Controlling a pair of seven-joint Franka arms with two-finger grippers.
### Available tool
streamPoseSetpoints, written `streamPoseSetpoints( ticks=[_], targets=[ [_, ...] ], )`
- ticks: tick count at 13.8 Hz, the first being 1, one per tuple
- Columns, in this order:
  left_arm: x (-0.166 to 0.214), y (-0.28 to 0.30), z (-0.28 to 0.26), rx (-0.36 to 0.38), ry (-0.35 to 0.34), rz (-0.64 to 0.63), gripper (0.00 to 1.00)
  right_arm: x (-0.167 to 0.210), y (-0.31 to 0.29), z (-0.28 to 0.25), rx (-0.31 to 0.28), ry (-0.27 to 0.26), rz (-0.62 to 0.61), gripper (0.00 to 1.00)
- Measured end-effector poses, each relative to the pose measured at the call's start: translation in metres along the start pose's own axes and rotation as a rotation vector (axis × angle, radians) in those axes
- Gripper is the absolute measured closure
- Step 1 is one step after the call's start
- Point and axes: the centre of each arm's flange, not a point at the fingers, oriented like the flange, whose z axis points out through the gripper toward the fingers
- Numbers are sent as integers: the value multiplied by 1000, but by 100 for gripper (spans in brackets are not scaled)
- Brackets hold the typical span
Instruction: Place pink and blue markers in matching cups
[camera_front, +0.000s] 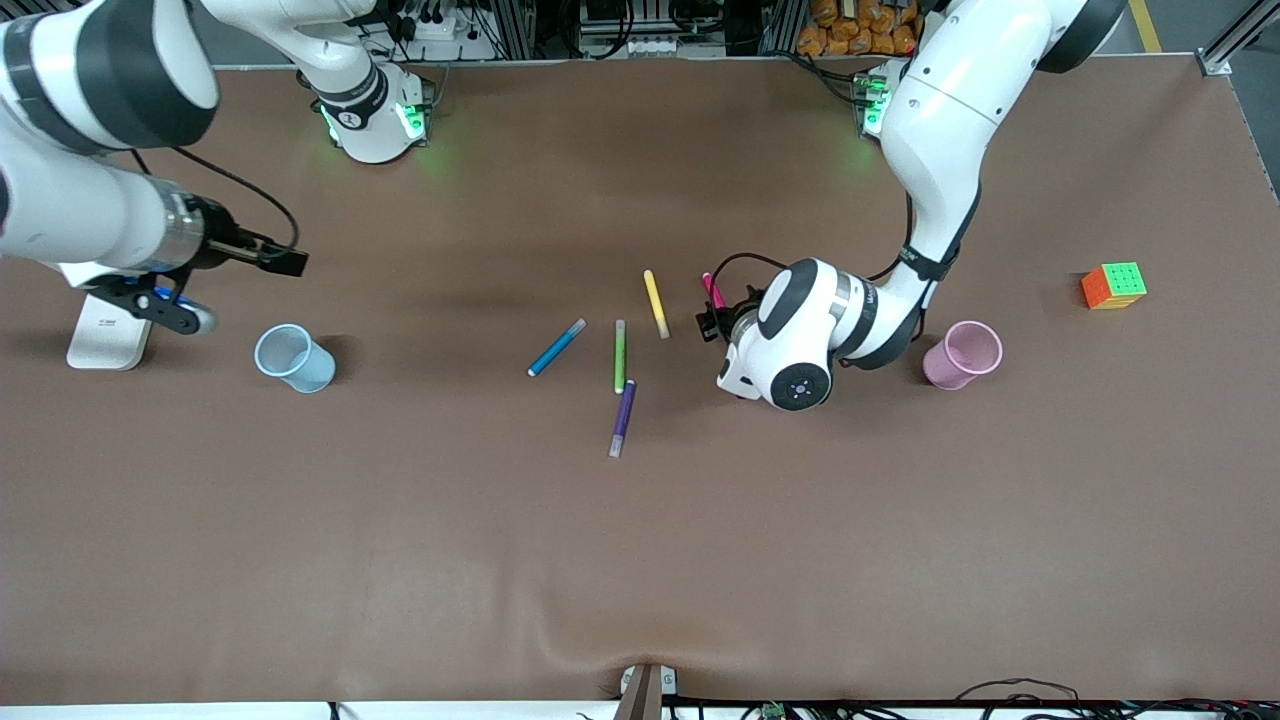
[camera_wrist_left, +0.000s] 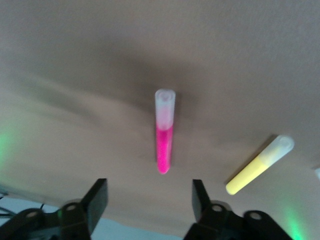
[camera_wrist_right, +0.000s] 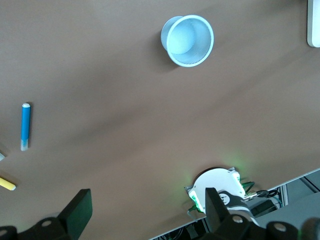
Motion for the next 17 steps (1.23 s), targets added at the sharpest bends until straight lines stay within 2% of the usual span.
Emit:
streamPoseSetpoints(
  ticks=[4,5,7,9,10,17],
  targets=[
    [17,0,13,-12,7,-22,30,1,-5,-2,17,31,5,0],
    [20,0,14,-16,10,-25,34,2,-6,-3,23,40,5,0],
    [23,0,16,-20,14,-29,36,2,-13,-2,34,60,11,0],
    [25,-1,18,-20,13,-32,37,-2,-31,10,43,84,42,0],
    [26,-1,18,-20,12,-34,41,-5,-43,18,42,92,50,0],
    [34,0,24,-32,21,-43,47,-39,-101,63,27,113,162,0]
  ],
)
